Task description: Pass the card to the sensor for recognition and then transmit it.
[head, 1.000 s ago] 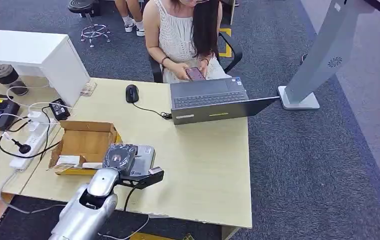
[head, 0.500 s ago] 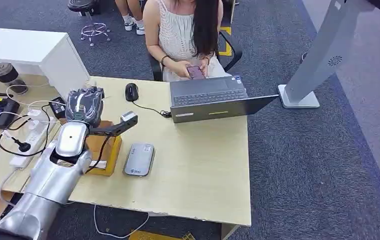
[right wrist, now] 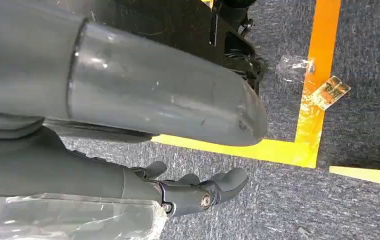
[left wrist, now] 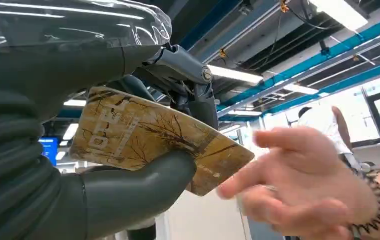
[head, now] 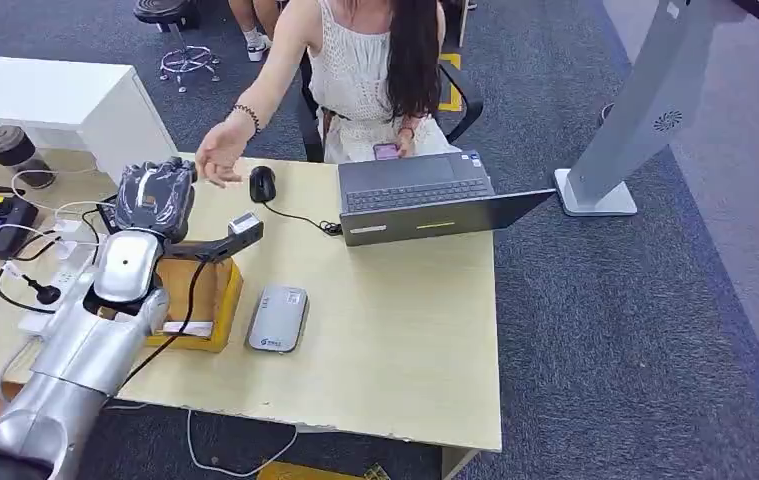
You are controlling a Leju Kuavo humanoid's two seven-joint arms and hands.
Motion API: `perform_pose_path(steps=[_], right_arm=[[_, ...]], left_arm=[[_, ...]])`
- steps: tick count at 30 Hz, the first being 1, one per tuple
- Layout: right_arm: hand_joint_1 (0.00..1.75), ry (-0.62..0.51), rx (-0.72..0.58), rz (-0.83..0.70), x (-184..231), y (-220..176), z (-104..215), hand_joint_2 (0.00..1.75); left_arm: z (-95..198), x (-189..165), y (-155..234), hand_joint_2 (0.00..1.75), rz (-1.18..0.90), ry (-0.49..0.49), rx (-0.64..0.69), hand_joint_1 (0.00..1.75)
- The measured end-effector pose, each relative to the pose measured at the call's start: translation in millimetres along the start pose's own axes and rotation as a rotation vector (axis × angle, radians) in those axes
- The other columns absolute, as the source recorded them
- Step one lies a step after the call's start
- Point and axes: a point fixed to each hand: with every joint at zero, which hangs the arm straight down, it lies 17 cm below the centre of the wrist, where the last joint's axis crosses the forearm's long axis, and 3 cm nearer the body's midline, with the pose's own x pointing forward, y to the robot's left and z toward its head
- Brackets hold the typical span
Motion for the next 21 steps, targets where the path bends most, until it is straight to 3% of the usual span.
perform_pose_path(steps=[8,9,21], right_arm=[[0.00,0.005,-0.006,0.001,-1.8,-0.4,0.2,0.00],[0.00,0.005,-0.006,0.001,-1.8,-0.5,0.2,1.75],[0.00,0.004,-0.007,0.000,-1.7,-0.6,0.2,1.75]], left_arm=[[0.0,1.3,1.0,1.75,0.002,-0.007,0.006,1.75],[0.0,1.7,1.0,1.75,0.002,-0.008,0.006,0.00],[10.0,13.9,-5.4,1.75,0.021,-0.038,-0.005,0.00]])
